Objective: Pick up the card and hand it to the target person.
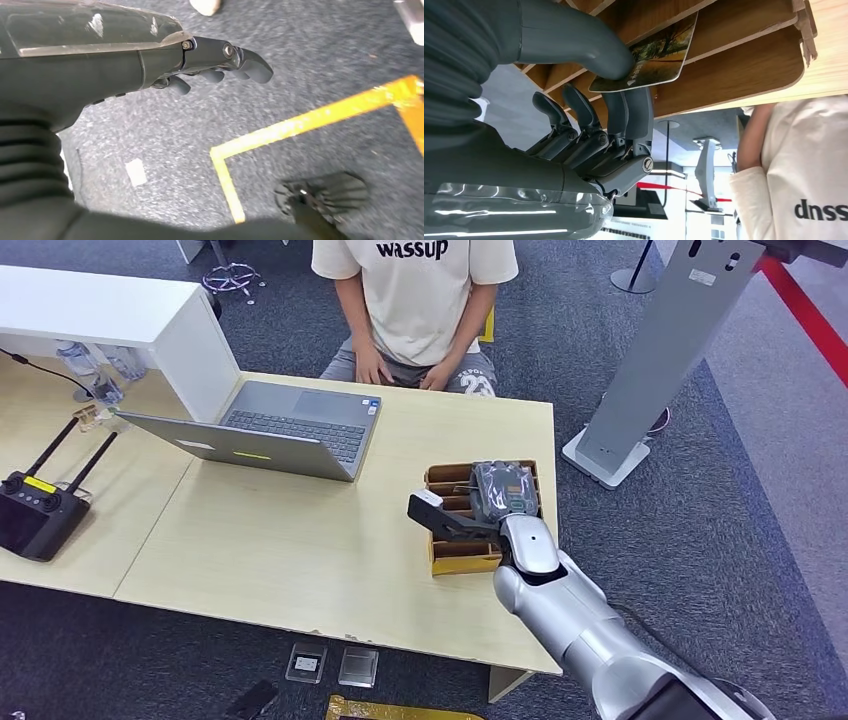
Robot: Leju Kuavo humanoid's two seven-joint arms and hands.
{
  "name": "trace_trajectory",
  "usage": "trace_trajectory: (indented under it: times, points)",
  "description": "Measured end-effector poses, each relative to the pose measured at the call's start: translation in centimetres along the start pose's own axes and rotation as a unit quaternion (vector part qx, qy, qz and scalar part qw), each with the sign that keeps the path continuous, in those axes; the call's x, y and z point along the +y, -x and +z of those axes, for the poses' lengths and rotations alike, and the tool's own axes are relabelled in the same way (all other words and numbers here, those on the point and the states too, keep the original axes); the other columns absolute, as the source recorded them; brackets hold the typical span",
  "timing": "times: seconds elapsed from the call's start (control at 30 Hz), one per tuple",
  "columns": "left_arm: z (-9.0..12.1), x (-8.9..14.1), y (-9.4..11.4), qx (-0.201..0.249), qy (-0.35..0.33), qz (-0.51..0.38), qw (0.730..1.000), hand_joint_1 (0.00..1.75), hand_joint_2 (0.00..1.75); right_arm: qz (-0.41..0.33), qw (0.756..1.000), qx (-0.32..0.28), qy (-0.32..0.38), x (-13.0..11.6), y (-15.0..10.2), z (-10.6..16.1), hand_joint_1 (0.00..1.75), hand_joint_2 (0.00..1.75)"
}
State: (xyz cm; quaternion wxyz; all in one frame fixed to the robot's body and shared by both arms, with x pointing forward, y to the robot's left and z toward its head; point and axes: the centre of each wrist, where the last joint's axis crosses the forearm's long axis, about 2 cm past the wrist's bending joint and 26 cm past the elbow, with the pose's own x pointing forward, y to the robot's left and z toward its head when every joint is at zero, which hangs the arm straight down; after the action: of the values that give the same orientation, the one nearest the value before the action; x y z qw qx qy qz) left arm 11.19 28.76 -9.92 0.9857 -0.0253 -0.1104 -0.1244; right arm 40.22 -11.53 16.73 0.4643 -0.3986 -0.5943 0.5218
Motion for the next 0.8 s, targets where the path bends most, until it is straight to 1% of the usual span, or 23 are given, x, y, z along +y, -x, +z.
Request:
trace_trajectory:
  times: [0.07, 0.2, 0.27, 0.37, 0.47, 0.53, 0.63, 0.7, 0.8]
  points:
    - [0.0, 0.0, 0.1, 0.0, -0.001, 0.001, 1.0, 0.0, 1.75, -0.023, 1.0, 0.006, 0.019, -1.1, 0.2, -0.4, 1.55, 1.75]
    - [0.0, 0.0, 0.8, 0.003, -0.007, 0.011, 1.0, 0.0, 1.75, -0.071, 0.994, 0.006, 0.084, -4.7, 1.0, -0.6, 1.55, 1.75]
    - [0.0, 0.1, 1.3, 0.004, -0.01, 0.018, 1.0, 0.0, 1.75, -0.093, 0.989, 0.004, 0.117, -6.7, 1.3, -0.1, 1.55, 1.75]
    - [0.0, 0.1, 1.7, 0.005, -0.013, 0.028, 0.999, 0.0, 1.75, -0.124, 0.978, -0.006, 0.169, -9.8, 1.7, 1.4, 1.55, 1.75]
    - [0.0, 0.0, 1.7, 0.005, -0.015, 0.031, 0.999, 0.0, 1.75, -0.144, 0.967, -0.019, 0.207, -11.7, 1.8, 3.1, 1.55, 1.75]
    - [0.0, 0.0, 1.7, 0.005, -0.015, 0.031, 0.999, 0.0, 1.75, -0.151, 0.964, -0.027, 0.219, -12.2, 1.8, 3.9, 1.55, 1.75]
    - [0.0, 0.1, 1.6, 0.005, -0.014, 0.027, 1.0, 0.0, 1.75, -0.154, 0.961, -0.041, 0.225, -12.1, 1.3, 4.6, 1.55, 1.75]
    - [0.0, 0.1, 1.5, 0.005, -0.013, 0.024, 1.0, 0.0, 1.75, -0.147, 0.964, -0.048, 0.218, -11.5, 0.8, 4.3, 1.55, 1.75]
    - [0.0, 0.2, 1.3, 0.005, -0.01, 0.016, 1.0, 0.0, 1.75, -0.129, 0.967, -0.056, 0.214, -9.8, 0.2, 3.1, 1.55, 1.75]
